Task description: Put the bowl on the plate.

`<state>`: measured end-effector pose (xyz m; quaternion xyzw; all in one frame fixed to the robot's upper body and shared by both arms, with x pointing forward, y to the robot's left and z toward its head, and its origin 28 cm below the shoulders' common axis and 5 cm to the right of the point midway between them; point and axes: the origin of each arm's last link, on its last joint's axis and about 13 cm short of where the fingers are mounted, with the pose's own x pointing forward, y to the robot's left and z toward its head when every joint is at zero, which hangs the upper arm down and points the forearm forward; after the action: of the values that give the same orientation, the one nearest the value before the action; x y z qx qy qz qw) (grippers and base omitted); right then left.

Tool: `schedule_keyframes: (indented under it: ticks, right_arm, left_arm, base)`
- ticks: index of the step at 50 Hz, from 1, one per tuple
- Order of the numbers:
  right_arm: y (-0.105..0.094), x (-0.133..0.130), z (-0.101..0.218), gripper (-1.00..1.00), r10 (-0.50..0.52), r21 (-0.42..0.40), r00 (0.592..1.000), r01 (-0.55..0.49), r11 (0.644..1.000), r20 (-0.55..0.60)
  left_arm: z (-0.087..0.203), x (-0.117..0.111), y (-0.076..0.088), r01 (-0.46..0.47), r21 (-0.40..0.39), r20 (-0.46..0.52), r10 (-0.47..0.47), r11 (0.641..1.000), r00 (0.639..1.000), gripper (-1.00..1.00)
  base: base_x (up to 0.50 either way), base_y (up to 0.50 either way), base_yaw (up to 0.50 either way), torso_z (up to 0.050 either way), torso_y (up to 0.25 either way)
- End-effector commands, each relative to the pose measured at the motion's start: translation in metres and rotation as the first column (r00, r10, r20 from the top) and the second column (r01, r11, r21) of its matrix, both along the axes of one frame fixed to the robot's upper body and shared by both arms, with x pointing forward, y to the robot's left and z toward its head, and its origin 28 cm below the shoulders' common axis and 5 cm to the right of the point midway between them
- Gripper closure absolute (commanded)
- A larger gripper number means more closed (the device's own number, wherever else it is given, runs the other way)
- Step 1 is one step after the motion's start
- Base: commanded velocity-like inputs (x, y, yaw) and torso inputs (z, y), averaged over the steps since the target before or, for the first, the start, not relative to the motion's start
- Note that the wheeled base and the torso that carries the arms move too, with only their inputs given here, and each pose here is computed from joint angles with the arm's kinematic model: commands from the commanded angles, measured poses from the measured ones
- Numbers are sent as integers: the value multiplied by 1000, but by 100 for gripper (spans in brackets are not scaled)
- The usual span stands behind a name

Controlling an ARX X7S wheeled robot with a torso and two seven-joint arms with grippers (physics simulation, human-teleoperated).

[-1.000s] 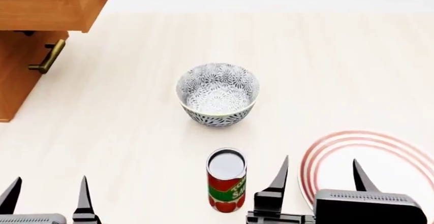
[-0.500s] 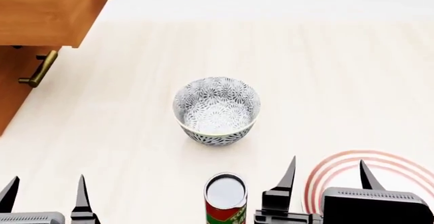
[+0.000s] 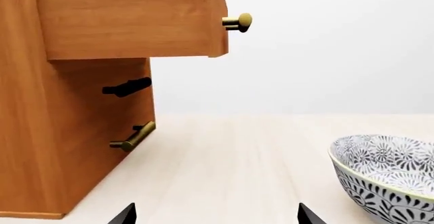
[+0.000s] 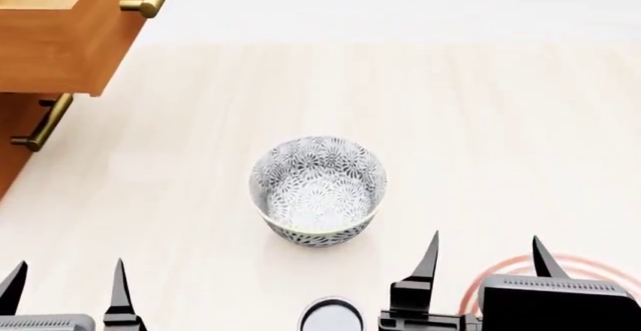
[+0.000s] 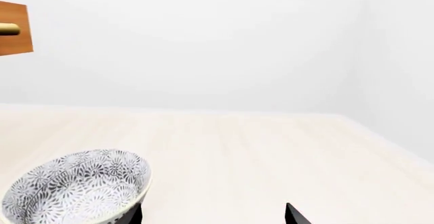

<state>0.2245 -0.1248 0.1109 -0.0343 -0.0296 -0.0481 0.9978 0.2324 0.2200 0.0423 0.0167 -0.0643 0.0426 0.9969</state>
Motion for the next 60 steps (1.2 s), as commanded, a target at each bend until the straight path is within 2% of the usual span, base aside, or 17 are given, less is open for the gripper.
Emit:
schedule_keyframes:
  ticks: [1,21,22,25,28,34,40,43,46,48,49,51,55,60]
  right_arm:
    - [0,0,0,-100,2,5,1000,-2,1000,-4]
    - [-2,2,0,-100,-14,4,1000,14,1000,-19]
    - [-1,1,0,-100,-9,-29,999,8,1000,-30]
    - [-2,3,0,-100,-12,1,999,13,1000,-42]
    - [-3,5,1,-100,-12,-9,998,12,1000,-54]
    - [-4,12,12,-100,17,-21,997,-18,1000,-72]
    - [-2,27,32,-100,60,-81,989,-71,994,-137]
    - [-1,37,43,-100,84,-72,983,-97,993,-162]
    - [-2,43,53,-100,70,-115,982,-92,989,-177]
    - [0,48,68,-100,110,-110,977,-132,985,-185]
    - [1,50,78,-100,149,-133,971,-175,975,-189]
    - [2,53,87,-100,150,-155,968,-183,971,-201]
    - [4,61,108,-100,253,-170,936,-299,939,-244]
    - [3,69,125,-100,332,-117,905,-372,921,-265]
  left_arm:
    - [0,0,0,0,0,0,0,1000,1000,-100]
    - [1,0,1,-4,-1,1,4,1000,1000,-100]
    - [1,0,1,-4,-1,1,4,1000,1000,-100]
    - [1,0,1,-6,-1,1,6,1000,1000,-100]
    - [1,0,1,-7,-1,1,7,1000,1000,-100]
    - [0,-1,2,-13,-2,1,13,1000,1000,-100]
    - [1,-2,3,-19,-1,0,19,1000,1000,-100]
    - [0,-2,4,-23,-1,1,23,1000,1000,-100]
    - [1,-2,4,-25,-1,2,25,1000,1000,-100]
    - [1,-3,5,-28,0,3,28,1000,1000,-100]
    - [1,-3,5,-30,0,4,30,1000,1000,-100]
    - [2,-3,5,-33,0,5,33,999,999,-100]
    - [1,-3,5,-34,1,8,34,999,999,-100]
    - [3,-2,6,-39,1,12,39,999,999,-100]
  base:
    - [160,0,0,0,0]
    - [159,0,0,0,0]
    - [78,0,0,0,0]
    - [36,0,0,0,0]
    - [0,0,0,0,0]
    - [0,0,0,0,0]
    - [0,0,0,0,0]
    - [0,0,0,0,0]
    - [0,0,0,0,0]
    - [0,0,0,0,0]
    - [0,0,0,0,0]
    - [0,0,0,0,0]
    - [0,0,0,0,0]
    - [0,0,0,0,0]
